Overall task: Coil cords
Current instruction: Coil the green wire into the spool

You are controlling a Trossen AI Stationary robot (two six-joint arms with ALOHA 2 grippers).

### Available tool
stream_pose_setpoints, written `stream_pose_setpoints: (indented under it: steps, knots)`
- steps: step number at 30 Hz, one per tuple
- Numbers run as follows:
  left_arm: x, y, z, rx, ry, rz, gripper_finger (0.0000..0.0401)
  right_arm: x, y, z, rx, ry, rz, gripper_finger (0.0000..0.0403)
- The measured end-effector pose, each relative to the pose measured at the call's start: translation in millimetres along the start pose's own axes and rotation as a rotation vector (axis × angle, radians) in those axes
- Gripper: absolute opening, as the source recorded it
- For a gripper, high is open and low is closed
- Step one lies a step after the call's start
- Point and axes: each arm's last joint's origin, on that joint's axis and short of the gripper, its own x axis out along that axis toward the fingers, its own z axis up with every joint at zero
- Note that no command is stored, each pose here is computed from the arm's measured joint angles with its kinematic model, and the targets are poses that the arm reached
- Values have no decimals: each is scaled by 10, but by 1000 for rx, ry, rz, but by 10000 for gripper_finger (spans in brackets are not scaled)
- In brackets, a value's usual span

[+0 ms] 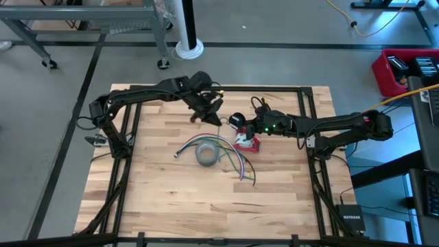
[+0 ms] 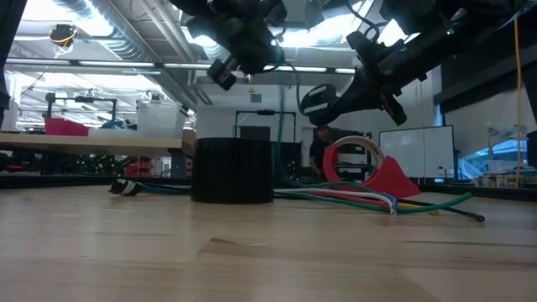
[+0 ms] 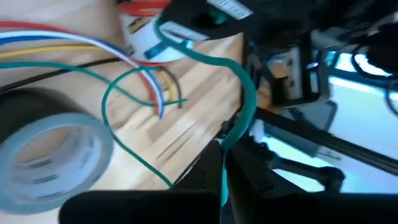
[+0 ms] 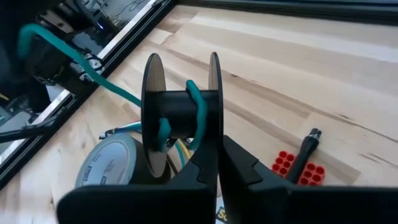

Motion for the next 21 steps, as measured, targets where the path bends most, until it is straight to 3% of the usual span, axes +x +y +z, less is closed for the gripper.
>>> stream_pose_setpoints:
  steps: [10,16,21]
  knots:
    - [-24,121,234,-181,-214,68,0,0,5,-6,-13,19,20,3]
    - [-72,140,427,-131,-349,41,0,-1,1,-10,-15,23,16,3]
    - [-158,194,516,-96,-440,84,0,-1,2,-10,-14,23,17,3]
